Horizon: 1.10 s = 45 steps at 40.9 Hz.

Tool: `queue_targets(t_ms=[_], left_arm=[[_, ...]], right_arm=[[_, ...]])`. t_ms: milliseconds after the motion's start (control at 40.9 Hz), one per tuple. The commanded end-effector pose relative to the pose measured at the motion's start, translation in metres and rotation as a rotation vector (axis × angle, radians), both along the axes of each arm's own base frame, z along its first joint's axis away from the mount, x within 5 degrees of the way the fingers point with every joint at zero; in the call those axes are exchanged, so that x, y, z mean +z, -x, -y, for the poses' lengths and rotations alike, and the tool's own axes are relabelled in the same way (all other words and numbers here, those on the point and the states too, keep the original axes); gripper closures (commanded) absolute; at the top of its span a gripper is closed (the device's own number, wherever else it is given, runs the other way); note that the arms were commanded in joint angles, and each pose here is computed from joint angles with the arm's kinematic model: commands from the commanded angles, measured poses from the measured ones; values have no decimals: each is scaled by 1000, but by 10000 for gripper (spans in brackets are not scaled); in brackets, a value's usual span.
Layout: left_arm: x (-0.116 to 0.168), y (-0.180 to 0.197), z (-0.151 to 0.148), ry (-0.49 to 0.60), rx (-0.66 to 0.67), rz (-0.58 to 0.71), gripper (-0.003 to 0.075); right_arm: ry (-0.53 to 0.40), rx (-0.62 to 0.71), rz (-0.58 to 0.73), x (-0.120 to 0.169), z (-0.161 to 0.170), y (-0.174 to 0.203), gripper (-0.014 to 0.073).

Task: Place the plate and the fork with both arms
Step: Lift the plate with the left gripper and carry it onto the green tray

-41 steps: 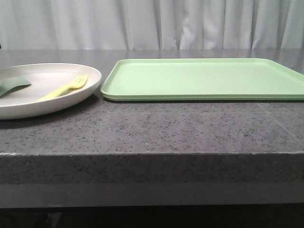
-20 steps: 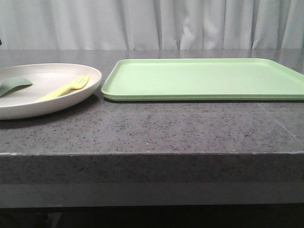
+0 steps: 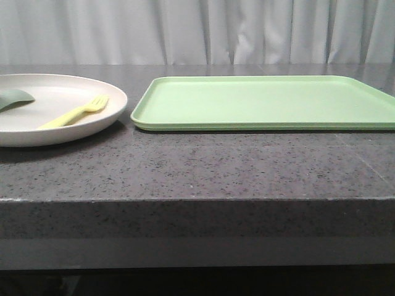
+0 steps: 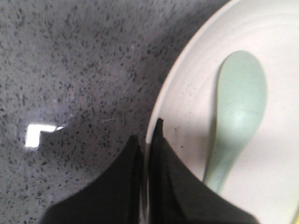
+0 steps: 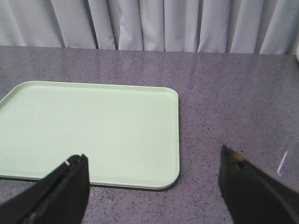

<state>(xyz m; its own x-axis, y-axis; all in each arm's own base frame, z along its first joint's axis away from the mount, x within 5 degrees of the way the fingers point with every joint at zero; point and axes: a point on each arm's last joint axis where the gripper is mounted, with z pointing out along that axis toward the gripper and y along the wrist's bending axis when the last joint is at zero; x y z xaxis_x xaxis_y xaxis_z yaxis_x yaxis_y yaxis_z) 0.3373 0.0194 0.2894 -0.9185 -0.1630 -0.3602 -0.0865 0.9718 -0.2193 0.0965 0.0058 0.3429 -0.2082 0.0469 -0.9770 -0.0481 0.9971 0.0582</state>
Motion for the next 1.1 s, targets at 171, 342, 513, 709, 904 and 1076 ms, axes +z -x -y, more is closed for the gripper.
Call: queue_targets(t_ms=[171,342,513,709,904,1076], left_arm=[[44,3,-3,263,0,217,738],[48,-1,4,330,18,255,738],[52,-7,28,333,-35,288,738],[54,-24,82,386,-118,277,738],[55,-44,140,439,-205,255,738],[49,-61,190,460,-268,238,738]], right_arm=[[1,-2,104,19,0,-1,4],[1,-2,104,19,0,-1,4],[1,-2,104,19,0,-1,4],[1,-2,99,18,0,-1,4],[1,-2,95,18,0,-1,4],[2,-2,93,18,0,-1,4]])
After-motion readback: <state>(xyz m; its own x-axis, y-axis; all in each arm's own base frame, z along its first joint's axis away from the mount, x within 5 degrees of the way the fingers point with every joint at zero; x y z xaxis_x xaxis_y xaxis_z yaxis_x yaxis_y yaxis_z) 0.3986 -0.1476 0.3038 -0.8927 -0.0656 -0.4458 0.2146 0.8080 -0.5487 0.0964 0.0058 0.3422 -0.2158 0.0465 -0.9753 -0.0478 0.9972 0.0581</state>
